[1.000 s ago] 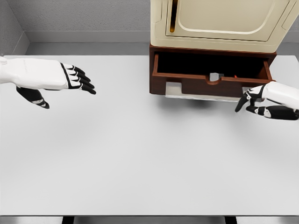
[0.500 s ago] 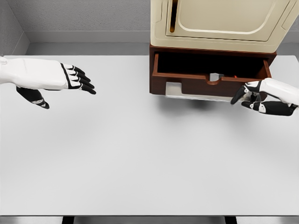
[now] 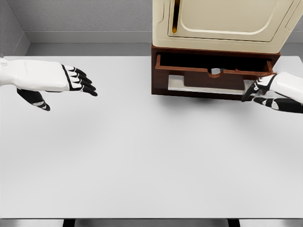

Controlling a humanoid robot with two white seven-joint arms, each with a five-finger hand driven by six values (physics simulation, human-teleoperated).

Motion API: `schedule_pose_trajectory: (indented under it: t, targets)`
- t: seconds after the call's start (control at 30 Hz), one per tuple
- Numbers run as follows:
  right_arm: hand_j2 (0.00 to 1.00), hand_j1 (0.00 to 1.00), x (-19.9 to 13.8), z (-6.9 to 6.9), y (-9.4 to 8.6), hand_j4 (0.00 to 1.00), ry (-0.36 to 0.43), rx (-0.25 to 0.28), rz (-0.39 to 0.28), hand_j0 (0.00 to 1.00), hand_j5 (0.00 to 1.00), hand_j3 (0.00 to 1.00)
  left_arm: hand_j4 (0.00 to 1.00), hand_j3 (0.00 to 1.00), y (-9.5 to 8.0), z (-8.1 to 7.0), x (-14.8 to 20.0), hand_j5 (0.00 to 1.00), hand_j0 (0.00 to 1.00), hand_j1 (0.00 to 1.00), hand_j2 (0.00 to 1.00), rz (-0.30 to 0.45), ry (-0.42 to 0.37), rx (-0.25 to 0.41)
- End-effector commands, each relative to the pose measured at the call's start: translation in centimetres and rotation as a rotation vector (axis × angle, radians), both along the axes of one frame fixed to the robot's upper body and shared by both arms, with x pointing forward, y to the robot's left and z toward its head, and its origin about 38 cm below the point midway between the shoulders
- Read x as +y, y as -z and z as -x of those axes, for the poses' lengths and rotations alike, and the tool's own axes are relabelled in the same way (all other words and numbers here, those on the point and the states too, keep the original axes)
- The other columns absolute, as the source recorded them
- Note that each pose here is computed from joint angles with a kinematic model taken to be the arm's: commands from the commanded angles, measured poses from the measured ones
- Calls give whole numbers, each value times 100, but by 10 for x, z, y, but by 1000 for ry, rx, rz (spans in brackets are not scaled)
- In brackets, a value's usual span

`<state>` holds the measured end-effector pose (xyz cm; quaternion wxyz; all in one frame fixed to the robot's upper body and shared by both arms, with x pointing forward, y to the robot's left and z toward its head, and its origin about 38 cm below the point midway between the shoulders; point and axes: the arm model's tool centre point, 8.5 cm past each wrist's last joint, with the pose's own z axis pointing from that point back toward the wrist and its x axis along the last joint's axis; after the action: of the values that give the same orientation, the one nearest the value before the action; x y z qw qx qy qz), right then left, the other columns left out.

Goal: Put the switch into the drawer with left arm, and close the drawer with right arm

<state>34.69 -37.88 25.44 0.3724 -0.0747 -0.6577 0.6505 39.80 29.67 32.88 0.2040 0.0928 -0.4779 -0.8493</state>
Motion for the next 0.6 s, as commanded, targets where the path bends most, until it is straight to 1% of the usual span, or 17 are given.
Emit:
schedule_pose_trajectory:
  t: [0.0,0.03,0.07,0.1,0.13,0.2,0.23,0.27,0.3,0.37,0.47,0.53,0.57]
  targets:
    - [53,53,-4,8,-43,53,-2,-112,24,53,53,53,100,100,-1,0,0,100,100,100,100,6,-3,1]
    - [52,52,-17,18,-42,52,36,-108,25,52,52,52,100,100,-1,0,0,100,100,100,100,6,-3,1]
    - [52,52,-28,23,-46,52,60,-104,51,52,52,52,100,100,-1,0,0,100,100,100,100,6,-3,0]
    - [52,52,-32,27,-44,52,63,-81,74,52,52,52,100,100,-1,0,0,100,100,100,100,6,-3,0]
    - [52,52,-33,27,-45,52,65,-80,79,52,52,52,100,100,-1,0,0,100,100,100,100,6,-3,0]
    - [52,52,-34,31,-34,52,59,-31,99,52,52,52,100,100,-1,0,0,100,100,100,100,6,-3,1]
    - [52,52,-33,31,-31,52,55,-23,101,52,52,52,100,100,-1,0,0,100,100,100,100,6,-3,0]
    - [52,52,-23,30,-14,52,23,24,113,52,52,52,100,100,-2,0,0,100,100,100,100,6,-3,-2]
    - [52,52,-18,29,-8,52,5,40,114,52,52,52,100,100,-1,0,0,100,100,100,100,6,-3,0]
    - [53,53,-12,28,-2,53,-15,55,116,53,53,53,100,100,-1,0,0,100,100,100,100,6,-3,0]
    - [53,53,17,19,16,53,-100,83,155,53,53,53,100,100,-1,0,0,100,100,100,100,6,-3,0]
    - [53,53,22,18,17,53,-116,86,158,53,53,53,100,100,-1,0,0,100,100,100,100,6,-3,0]
    - [53,53,26,18,23,53,-131,100,163,53,53,53,100,100,-1,0,0,100,100,100,100,6,-3,0]
